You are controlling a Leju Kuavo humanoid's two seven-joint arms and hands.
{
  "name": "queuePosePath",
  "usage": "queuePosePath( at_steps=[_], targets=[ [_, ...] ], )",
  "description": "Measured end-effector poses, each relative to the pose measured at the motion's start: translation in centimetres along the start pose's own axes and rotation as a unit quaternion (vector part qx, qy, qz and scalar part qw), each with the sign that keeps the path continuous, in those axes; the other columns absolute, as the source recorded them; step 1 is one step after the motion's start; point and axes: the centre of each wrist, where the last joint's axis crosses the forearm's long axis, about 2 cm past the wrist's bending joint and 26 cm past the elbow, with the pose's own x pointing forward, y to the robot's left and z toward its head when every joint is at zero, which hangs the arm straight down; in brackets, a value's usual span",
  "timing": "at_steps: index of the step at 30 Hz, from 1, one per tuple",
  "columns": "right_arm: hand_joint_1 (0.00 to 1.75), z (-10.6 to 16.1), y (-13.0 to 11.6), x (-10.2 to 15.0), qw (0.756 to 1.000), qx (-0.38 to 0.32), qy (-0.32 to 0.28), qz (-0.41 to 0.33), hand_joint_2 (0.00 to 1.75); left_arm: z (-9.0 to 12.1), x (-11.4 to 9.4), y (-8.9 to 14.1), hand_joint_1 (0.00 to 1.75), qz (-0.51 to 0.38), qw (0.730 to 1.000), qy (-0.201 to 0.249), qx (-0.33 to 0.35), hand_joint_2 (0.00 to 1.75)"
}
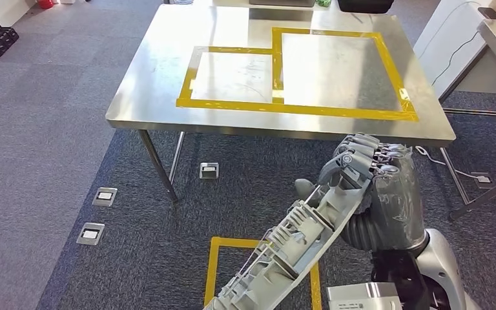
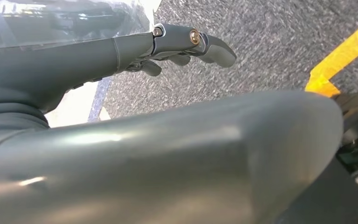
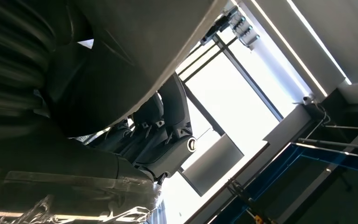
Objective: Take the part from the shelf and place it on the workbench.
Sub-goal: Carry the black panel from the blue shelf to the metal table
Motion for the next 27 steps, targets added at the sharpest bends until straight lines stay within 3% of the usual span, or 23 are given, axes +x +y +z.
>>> queuePosePath(
  at_steps=[17, 27],
  targets=[
    [1.75, -3.9, -2.8, -0.8, 1.0, -0.004, 0.014, 0.023, 1.75, 0.0, 0.4, -0.1, 0.0, -0.015, 1.0, -0.004, -0.005, 1.75],
    [1.75, -4.8, -3.4, -1.1, 0.999, -0.011, 0.015, 0.03, 1.75, 0.0, 0.6, -0.4, 0.0, -0.016, 1.0, -0.006, -0.012, 1.75]
  ],
)
